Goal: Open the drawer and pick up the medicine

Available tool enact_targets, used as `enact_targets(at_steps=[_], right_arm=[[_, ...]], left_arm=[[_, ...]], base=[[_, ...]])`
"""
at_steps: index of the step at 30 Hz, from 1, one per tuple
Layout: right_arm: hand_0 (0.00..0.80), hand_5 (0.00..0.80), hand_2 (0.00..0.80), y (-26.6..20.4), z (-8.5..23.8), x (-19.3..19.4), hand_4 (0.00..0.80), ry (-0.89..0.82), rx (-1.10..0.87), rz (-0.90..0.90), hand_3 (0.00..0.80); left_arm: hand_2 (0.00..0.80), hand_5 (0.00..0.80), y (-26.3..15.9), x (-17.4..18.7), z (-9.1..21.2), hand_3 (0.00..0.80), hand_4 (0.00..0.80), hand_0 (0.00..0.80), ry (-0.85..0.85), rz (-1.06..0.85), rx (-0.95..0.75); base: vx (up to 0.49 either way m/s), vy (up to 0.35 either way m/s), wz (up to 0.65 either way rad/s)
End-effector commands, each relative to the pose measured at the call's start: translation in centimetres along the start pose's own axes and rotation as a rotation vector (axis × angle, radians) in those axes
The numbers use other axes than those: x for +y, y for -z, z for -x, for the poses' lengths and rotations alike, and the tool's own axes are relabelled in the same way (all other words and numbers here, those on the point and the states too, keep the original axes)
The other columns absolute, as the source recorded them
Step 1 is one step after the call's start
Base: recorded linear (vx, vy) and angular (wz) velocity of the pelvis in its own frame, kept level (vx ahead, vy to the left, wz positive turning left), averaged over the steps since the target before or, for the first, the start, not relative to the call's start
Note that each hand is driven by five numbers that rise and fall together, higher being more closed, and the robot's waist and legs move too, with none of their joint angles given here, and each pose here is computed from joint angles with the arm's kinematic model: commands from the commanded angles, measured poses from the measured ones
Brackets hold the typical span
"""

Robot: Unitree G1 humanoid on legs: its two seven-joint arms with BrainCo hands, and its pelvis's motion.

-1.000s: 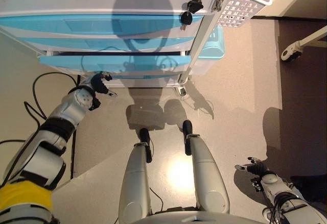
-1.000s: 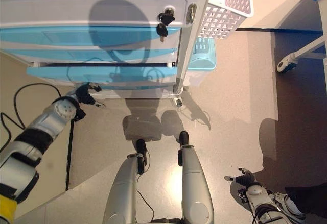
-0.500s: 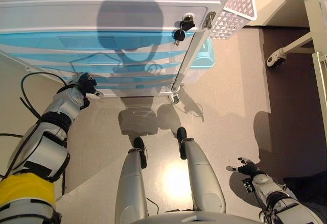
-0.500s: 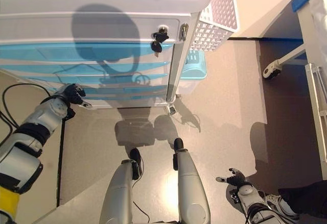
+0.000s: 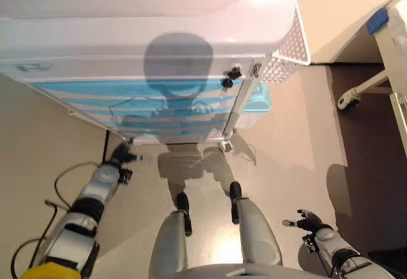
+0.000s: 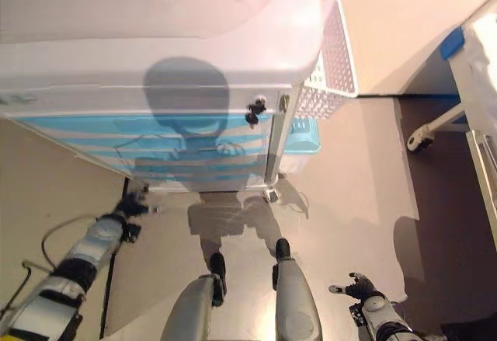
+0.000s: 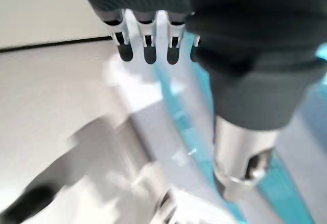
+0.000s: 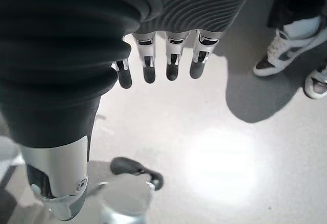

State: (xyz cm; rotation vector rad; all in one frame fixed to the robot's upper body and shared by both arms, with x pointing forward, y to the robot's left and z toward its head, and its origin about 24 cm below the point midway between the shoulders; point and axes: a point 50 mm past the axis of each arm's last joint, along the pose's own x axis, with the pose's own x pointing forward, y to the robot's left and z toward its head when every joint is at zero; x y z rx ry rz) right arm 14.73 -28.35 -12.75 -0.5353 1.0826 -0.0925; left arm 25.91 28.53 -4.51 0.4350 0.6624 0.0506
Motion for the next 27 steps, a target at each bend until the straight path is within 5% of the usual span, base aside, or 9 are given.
enact_targets(at_steps=[1,10,14,27], right_arm=[[0.0,0.0,0.0,1.7,0.2,-1.3,0.0,0.027,0.063,0.026,0.0],[0.0,0.0,0.0,3.3,0.6,1.2,0.0,-0.029,0.107,-0.016,0.0],[0.0,0.0,0.0,4.3,1.0,3.2,0.0,-0.075,0.131,-0.075,0.0],[0.0,0.0,0.0,5.4,1.6,5.8,0.0,-0.164,0.182,-0.172,0.0]], left_arm=[[0.0,0.0,1.0,1.3,0.3,0.0,0.0,0.0,-0.034,0.087,0.017],[0.0,0.0,12.8,-3.5,4.5,0.0,0.0,0.0,-0.053,0.373,0.383],[0.0,0.0,16.3,-6.1,6.8,0.0,0.0,0.0,-0.038,0.337,0.521],[0.0,0.0,17.9,-8.9,8.3,0.0,0.0,0.0,0.035,0.21,0.601]], base=[[0.178,-0.064,0.14],[0.095,-0.052,0.14],[0.076,-0.024,0.05],[0.018,0.0,0.0]])
